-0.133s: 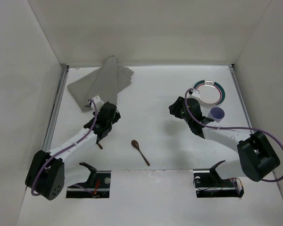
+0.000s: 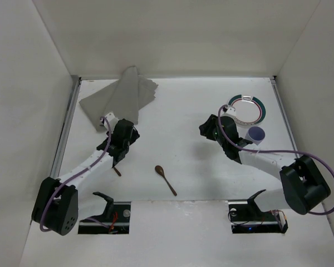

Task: Set the dinner table for one person

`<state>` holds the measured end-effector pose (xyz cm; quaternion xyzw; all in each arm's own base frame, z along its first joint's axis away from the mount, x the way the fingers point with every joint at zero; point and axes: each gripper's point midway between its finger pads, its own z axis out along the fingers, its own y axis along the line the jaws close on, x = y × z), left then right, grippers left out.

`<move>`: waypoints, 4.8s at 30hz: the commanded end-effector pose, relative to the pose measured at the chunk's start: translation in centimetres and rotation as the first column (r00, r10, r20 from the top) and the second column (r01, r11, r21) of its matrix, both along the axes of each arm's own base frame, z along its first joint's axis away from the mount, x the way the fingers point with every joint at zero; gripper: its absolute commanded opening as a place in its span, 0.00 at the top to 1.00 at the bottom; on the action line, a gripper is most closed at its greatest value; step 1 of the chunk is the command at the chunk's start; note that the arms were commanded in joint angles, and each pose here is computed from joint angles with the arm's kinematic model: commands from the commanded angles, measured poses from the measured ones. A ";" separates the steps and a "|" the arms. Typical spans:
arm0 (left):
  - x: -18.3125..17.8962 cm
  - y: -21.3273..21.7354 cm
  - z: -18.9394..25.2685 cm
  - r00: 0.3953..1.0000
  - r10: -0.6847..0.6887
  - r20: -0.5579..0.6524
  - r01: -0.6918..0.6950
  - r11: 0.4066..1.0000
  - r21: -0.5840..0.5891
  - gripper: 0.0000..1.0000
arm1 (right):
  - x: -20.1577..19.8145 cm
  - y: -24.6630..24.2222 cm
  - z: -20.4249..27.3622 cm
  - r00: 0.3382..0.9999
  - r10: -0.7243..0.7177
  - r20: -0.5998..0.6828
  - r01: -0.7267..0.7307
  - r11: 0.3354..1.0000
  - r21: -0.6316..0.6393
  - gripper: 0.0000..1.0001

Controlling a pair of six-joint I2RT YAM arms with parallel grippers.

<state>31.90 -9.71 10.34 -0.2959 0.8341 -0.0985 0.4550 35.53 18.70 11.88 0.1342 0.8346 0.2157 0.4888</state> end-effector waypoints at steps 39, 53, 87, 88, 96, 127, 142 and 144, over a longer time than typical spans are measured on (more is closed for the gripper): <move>13.0 4.6 -5.1 0.952 0.307 -0.013 -0.287 0.874 -0.392 0.58 | 0.6 2.6 -0.1 0.996 0.089 0.000 -0.089 0.996 0.032 0.49; 12.1 -4.1 -4.0 0.996 0.090 0.026 -0.071 0.903 -0.424 0.90 | 0.6 3.0 -0.4 0.995 0.097 -0.005 -0.097 0.995 0.028 0.39; -0.1 -11.8 0.3 0.944 -0.321 0.070 0.327 0.892 -0.313 0.62 | 1.5 3.1 -6.8 0.970 0.085 -0.229 -0.018 0.960 0.280 0.39; 0.0 -10.1 -0.1 0.959 -0.279 0.055 0.282 0.909 -0.306 0.62 | 1.5 3.3 -6.9 0.968 0.093 -0.235 -0.022 0.957 0.289 0.39; 1.2 3.7 -4.1 0.994 0.101 -0.038 -0.107 0.966 -0.235 0.57 | 1.2 3.4 -6.9 0.965 0.108 -0.240 -0.029 0.950 0.310 0.60; 9.6 6.2 -6.5 0.955 0.284 0.083 -0.262 0.942 -0.209 0.94 | 2.9 1.8 -2.8 0.987 0.087 -0.133 -0.027 0.915 0.403 0.95; 2.7 7.4 -4.9 0.950 0.300 0.081 -0.283 0.942 -0.179 0.95 | -7.0 -6.7 -2.6 0.962 -0.214 -0.172 0.234 0.966 0.108 0.98; 1.8 7.3 -4.7 0.951 0.299 0.076 -0.282 0.943 -0.180 0.96 | -8.6 -7.0 -3.2 0.953 -0.220 -0.206 0.240 0.968 0.075 0.97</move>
